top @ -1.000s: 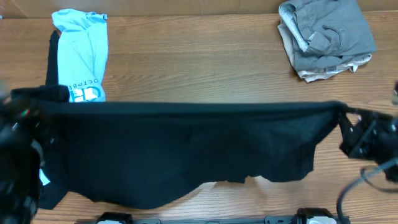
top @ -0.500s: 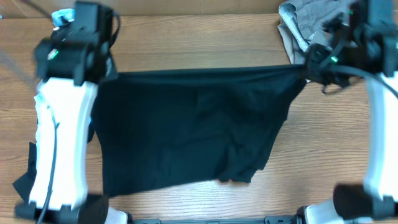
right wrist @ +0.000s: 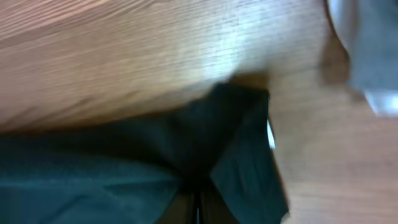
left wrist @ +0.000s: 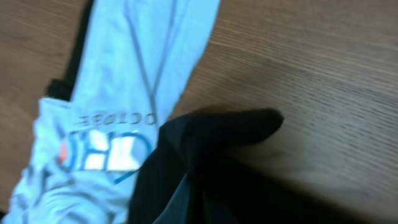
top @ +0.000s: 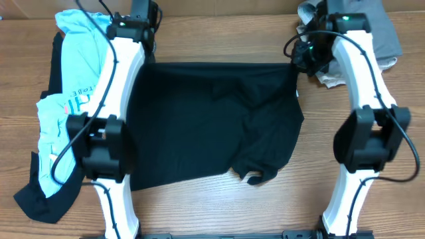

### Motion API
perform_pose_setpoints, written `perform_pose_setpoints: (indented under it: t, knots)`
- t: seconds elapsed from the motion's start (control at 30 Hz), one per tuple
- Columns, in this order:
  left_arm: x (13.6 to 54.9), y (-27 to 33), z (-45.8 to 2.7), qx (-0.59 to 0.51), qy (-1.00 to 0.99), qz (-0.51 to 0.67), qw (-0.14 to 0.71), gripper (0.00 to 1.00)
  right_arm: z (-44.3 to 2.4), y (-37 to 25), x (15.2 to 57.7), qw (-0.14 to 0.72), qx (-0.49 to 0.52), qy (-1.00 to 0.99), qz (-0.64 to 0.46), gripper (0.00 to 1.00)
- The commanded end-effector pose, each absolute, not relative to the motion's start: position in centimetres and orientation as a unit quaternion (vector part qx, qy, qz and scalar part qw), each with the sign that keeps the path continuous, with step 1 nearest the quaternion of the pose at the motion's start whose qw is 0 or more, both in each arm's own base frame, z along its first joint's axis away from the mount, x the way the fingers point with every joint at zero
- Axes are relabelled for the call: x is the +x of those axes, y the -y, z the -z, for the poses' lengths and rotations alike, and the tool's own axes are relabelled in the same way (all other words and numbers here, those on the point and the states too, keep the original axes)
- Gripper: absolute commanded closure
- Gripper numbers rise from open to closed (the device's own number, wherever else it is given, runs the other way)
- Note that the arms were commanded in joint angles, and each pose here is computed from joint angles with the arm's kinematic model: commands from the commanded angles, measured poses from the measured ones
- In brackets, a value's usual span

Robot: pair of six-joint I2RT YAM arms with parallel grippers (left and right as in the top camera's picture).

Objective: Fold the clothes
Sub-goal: 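Lay the stretched shirt flat on the table with both grippers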

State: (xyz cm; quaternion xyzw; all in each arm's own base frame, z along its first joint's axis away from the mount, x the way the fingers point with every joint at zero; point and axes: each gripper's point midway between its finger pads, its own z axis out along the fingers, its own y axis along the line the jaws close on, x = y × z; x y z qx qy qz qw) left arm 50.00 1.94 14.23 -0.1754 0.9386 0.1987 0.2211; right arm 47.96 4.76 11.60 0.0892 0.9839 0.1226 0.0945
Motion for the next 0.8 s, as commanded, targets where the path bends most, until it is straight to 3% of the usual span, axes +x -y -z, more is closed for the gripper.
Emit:
perform_pose_setpoints:
  t: [0.0, 0.13, 0.23, 0.37, 0.77]
  knots:
    - [51.0, -2.3, -12.1, -0.177, -0.935, -0.217, 0.218, 0.96, -10.8, -4.8, 49.5, 0.115, 0.081, -0.983, -0.116, 0.96]
    - [51.9, -2.2, -10.5, -0.178, -0.934, -0.216, 0.221, 0.96, -10.7, -5.0, 51.6, 0.152, 0.076, -0.978, -0.122, 0.91]
    - [52.4, -2.0, -10.4, -0.180, -0.933, -0.210, 0.230, 0.96, -11.0, -5.3, 52.3, 0.166, 0.073, -0.975, -0.132, 0.64]
    - [53.0, -1.9, -10.6, -0.183, -0.931, -0.203, 0.242, 0.96, -11.2, -6.8, 51.7, 0.151, 0.065, -0.971, -0.174, 0.51]
    - [53.1, -0.8, -10.1, -0.178, -0.940, -0.171, 0.235, 0.96, -7.3, -13.4, 46.1, 0.051, 0.014, -0.985, -0.162, 0.46]
